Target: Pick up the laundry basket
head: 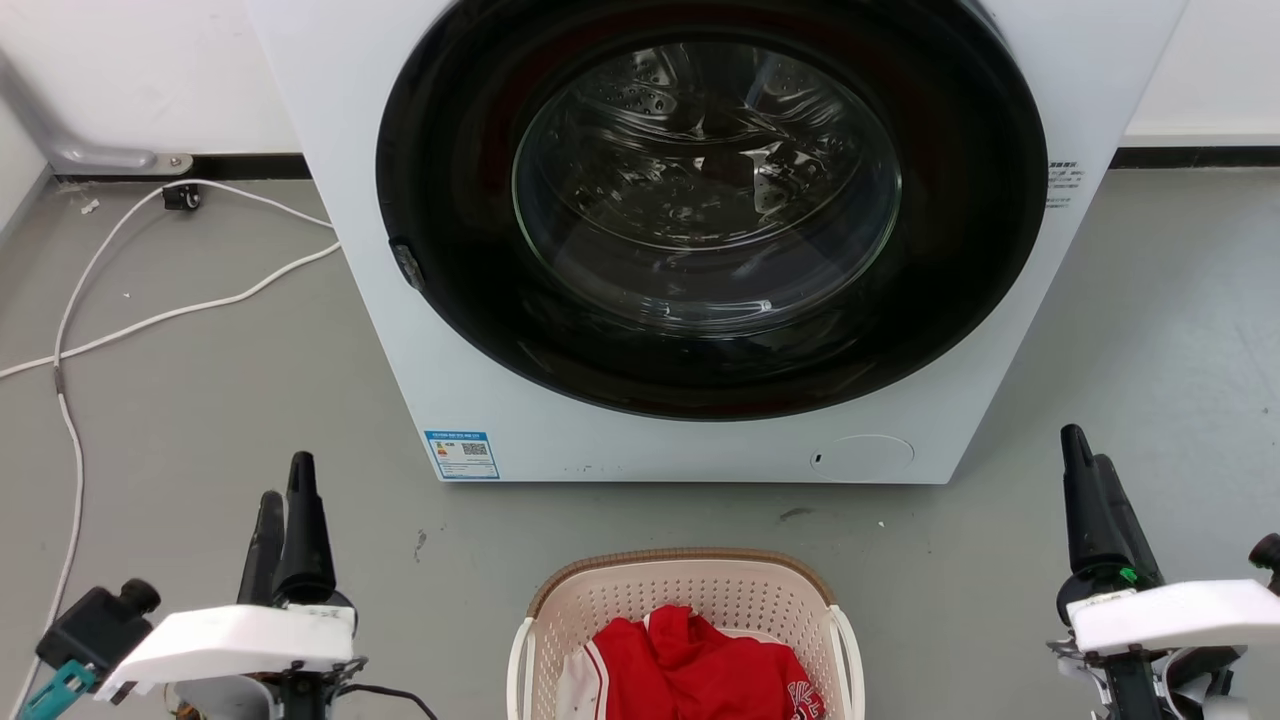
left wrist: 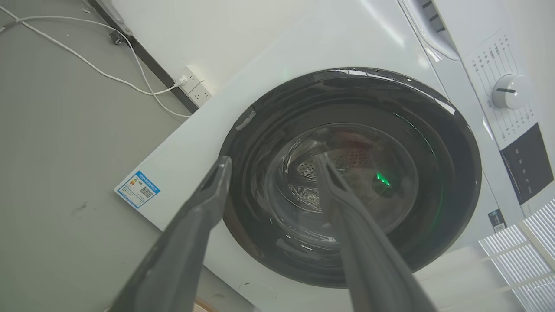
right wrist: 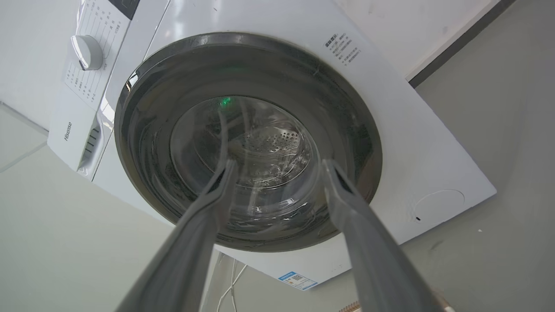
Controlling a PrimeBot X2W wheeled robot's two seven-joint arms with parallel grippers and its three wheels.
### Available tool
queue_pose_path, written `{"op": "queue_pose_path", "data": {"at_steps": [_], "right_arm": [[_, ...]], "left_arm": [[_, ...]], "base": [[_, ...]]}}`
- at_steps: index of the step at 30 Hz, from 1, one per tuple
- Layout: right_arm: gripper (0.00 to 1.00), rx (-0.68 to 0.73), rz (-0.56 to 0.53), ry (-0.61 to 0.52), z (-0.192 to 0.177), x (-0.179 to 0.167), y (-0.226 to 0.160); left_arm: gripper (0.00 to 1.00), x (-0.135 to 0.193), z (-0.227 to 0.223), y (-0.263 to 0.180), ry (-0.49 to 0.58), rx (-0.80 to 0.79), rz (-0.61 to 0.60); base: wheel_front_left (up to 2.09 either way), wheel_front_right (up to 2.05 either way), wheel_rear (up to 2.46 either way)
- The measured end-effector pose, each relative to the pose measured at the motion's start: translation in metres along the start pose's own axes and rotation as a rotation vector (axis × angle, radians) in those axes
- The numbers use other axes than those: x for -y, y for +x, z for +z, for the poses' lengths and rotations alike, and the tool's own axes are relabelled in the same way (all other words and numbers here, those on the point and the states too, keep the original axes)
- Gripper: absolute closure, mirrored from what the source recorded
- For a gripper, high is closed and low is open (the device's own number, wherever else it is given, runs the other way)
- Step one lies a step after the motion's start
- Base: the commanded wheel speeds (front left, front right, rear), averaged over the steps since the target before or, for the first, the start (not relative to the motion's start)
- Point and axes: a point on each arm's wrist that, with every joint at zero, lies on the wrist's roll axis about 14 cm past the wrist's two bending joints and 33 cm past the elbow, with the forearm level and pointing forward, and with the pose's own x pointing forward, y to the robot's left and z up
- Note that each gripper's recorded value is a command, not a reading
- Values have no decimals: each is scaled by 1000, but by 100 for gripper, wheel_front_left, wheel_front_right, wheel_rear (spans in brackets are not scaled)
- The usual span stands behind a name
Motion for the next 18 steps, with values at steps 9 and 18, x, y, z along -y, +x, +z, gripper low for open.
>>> {"op": "queue_pose_path", "data": {"at_steps": [9, 18], "right_arm": [[0, 1, 72, -224, -2, -20, 1], [0, -3, 123, -410, -8, -31, -1]], "left_arm": [[0, 26, -8, 0, 262, 8, -54], [0, 50, -20, -3, 433, 4, -141]], "base": [[0, 0, 0], [0, 0, 0]]}}
